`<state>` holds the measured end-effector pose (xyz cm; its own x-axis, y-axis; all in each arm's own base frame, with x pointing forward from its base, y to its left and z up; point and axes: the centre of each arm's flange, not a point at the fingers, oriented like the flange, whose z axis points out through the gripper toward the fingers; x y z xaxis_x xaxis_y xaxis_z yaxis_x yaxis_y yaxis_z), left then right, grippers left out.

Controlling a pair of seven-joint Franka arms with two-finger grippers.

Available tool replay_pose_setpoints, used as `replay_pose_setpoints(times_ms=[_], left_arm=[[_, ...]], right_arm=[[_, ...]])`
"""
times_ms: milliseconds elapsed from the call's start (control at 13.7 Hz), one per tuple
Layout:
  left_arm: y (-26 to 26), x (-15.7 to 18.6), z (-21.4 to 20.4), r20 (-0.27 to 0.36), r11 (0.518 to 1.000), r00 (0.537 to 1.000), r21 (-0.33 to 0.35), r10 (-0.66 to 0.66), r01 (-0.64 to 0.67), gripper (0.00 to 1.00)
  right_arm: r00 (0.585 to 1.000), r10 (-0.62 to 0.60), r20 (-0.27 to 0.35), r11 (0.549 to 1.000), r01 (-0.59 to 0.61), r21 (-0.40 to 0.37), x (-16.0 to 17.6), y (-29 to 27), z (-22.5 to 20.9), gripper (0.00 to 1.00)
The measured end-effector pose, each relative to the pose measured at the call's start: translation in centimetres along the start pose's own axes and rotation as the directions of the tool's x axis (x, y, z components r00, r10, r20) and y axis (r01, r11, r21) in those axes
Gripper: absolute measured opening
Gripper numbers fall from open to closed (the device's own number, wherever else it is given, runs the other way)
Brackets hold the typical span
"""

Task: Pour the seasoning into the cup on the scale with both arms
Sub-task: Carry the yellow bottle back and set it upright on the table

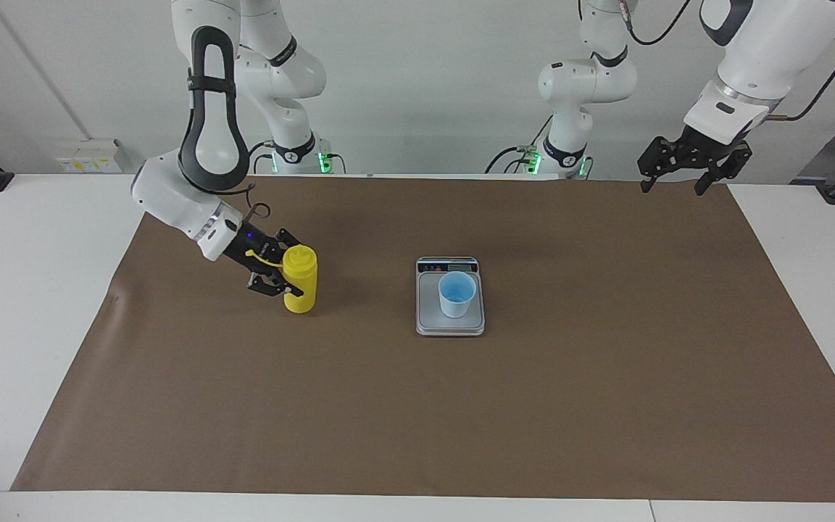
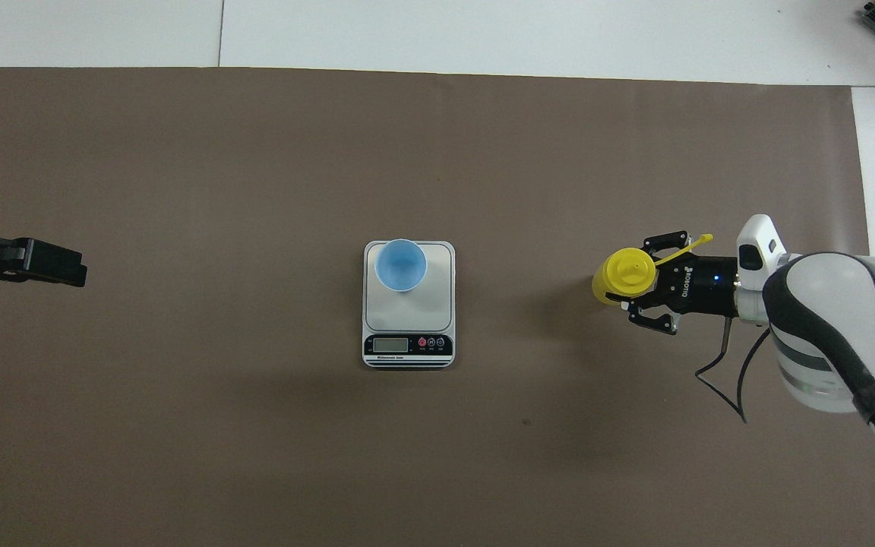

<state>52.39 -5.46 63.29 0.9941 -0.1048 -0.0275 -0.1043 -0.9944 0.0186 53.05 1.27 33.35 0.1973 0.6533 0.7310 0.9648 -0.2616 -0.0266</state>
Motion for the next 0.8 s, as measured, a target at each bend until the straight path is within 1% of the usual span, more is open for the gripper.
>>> replay_pose_setpoints(times_ms=[218, 364, 437, 510, 583, 655, 728, 801], left_arm=[[0.0, 0.0, 0.0, 0.0, 1.0, 1.0, 0.0, 0.0, 0.0, 1.0], [0.0, 0.0, 0.0, 0.0, 1.0, 1.0, 0.0, 0.0, 0.0, 1.0], [0.0, 0.0, 0.0, 0.0, 1.0, 1.0, 0.0, 0.0, 0.0, 1.0], [0.0, 0.0, 0.0, 0.0, 1.0, 1.0, 0.0, 0.0, 0.0, 1.0], [0.0, 0.0, 0.0, 0.0, 1.0, 1.0, 0.0, 0.0, 0.0, 1.0], [0.0, 0.0, 0.0, 0.0, 1.0, 1.0, 0.0, 0.0, 0.0, 1.0], [0.0, 0.0, 0.0, 0.0, 1.0, 1.0, 0.0, 0.0, 0.0, 1.0], [0.0, 0.0, 0.0, 0.0, 1.0, 1.0, 0.0, 0.0, 0.0, 1.0]], right_arm=[[1.0, 0.011, -0.017, 1.0, -0.011, 0.0, -1.8, -0.4, 0.4, 0.57], [1.0, 0.019, -0.018, 1.0, -0.019, 0.004, -2.4, -0.5, 0.5, 0.57], [1.0, 0.021, -0.017, 1.0, -0.021, 0.007, -2.5, -0.6, 0.6, 0.54], [1.0, 0.023, -0.017, 1.0, -0.023, 0.009, -2.6, -0.7, 0.7, 0.53], [1.0, 0.022, -0.016, 1.0, -0.022, 0.01, -2.6, -0.7, 0.7, 0.57], [1.0, 0.014, -0.017, 1.0, -0.014, 0.01, -2.6, -0.7, 0.7, 0.66], [1.0, 0.006, -0.018, 1.0, -0.006, 0.008, -2.6, -0.7, 0.7, 0.78], [1.0, 0.0, -0.019, 1.0, 0.0, 0.006, -2.7, -0.7, 0.6, 0.89]])
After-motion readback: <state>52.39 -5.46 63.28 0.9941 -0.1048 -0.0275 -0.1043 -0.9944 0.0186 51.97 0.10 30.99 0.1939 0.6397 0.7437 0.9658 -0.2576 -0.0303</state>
